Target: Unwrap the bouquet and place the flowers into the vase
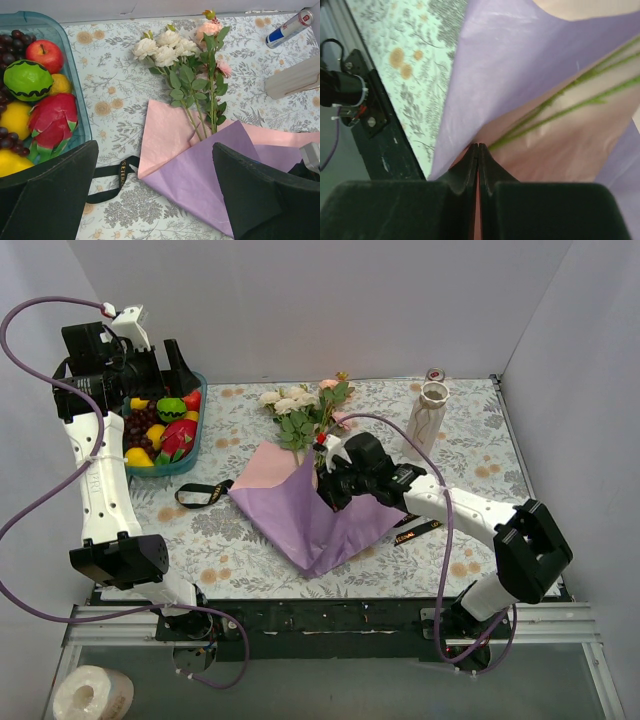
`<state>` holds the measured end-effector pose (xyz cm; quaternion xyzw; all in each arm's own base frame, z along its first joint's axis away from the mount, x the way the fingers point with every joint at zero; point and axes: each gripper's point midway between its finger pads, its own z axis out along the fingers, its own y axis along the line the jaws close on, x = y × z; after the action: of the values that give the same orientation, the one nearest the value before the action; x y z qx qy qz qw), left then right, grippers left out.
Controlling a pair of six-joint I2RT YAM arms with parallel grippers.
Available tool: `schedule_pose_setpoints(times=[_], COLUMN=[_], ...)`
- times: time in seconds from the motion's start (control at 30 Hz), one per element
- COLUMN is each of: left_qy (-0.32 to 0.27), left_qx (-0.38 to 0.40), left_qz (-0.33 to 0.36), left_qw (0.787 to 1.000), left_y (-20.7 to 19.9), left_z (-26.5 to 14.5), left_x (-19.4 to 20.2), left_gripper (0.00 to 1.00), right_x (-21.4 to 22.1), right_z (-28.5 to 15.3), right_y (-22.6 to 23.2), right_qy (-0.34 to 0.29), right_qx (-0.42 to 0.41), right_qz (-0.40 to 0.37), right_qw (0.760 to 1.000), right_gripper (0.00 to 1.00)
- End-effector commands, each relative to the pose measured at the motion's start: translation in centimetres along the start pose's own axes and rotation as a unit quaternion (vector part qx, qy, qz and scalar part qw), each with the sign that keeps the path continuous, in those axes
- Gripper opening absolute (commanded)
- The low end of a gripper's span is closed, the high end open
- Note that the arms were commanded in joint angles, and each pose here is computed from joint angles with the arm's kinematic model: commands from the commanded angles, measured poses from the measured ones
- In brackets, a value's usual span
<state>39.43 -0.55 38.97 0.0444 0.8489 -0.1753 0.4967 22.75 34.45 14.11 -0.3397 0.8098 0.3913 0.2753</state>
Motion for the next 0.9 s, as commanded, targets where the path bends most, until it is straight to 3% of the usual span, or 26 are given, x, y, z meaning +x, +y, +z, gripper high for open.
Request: schedule_pose_setpoints(times=[0.0, 0.33, 0.73, 0.87], left_qy=[-0.016, -0.025, -0.046, -0.046], left_qx=[0.001, -0.016, -0.037, -0.037], left_qz=[0.008, 0.017, 0.033, 0.034], left_qw=[1.0, 0.999, 0.998, 0.998], left_y=[-1.0, -0.7, -0.9, -1.0], left_z=[-1.5, -2.2, -3.9, -4.1], left_x=[-1.0, -1.3, -2.4, -2.4], left_gripper=[0.98, 0.98, 0.98, 0.98], right_x=[-4.5, -5.4, 0.8, -0.8], right_z=[-0.1, 3.0, 8.6, 10.0], right_y=[4.6, 10.9, 15.3, 18.5], right_qy=[-0.037, 0.0, 0.095, 0.093], right_qx=[-0.028, -0.067, -0.101, -0.122], right_qz=[-0.042, -0.087, -0.086, -0.107], right_qw=[0.998, 0.994, 0.987, 0.982], right_gripper=[0.07, 0.11, 0.13, 0.13])
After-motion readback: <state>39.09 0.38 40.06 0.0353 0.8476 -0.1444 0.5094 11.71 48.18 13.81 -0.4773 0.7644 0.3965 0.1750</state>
